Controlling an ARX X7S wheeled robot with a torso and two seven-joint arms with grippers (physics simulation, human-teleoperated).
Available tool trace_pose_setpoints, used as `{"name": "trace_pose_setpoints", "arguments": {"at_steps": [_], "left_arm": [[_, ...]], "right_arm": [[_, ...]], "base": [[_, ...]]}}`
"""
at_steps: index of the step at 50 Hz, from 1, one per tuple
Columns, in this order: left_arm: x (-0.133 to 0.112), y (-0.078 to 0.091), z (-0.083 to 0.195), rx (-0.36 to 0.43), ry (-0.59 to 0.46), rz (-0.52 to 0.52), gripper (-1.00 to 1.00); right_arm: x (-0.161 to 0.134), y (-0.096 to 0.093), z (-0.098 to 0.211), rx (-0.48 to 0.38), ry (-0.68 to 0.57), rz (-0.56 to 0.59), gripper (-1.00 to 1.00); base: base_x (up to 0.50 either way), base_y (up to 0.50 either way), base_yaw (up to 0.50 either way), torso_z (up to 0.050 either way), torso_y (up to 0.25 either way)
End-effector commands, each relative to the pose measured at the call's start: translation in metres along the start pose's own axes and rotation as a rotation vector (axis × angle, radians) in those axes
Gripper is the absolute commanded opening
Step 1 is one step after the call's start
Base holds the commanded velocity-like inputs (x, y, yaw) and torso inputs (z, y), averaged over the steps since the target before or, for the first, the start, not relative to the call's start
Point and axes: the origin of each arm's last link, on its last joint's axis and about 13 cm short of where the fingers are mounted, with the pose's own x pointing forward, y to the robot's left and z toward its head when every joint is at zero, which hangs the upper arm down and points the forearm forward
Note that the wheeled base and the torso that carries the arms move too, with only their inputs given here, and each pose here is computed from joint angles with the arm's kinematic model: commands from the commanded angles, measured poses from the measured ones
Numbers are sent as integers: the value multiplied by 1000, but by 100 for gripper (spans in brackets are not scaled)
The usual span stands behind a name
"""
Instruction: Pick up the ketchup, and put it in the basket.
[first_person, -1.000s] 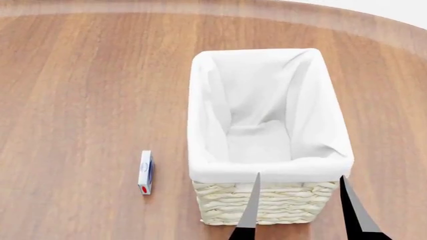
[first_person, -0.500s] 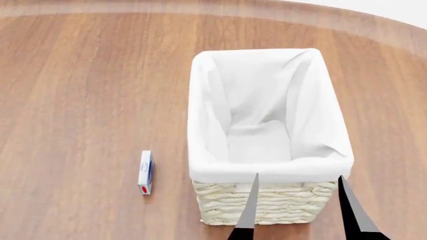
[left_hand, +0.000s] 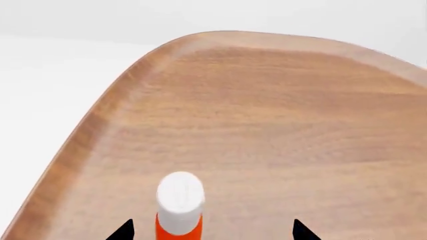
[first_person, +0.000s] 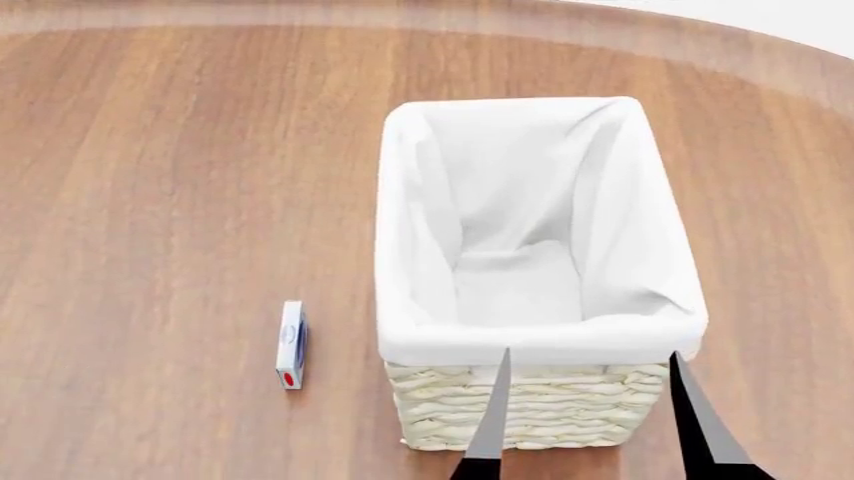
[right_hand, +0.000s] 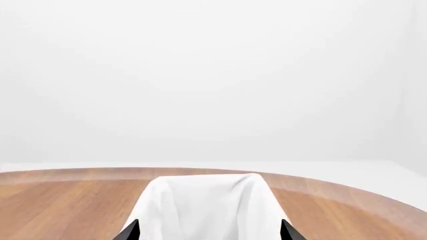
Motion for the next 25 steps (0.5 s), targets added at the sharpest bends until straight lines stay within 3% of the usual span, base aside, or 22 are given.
{"name": "trace_pose_setpoints", "arguments": {"at_steps": [1, 25], "left_arm": [[10, 3, -10, 3, 9, -22, 100], [33, 14, -16, -11, 14, 53, 100]], "right_arm": [[2, -1, 0, -10, -5, 2, 100], [2, -1, -1, -9, -3, 6, 100]], "base": [[0, 0, 0, 0, 0], [0, 0, 0, 0, 0]]}}
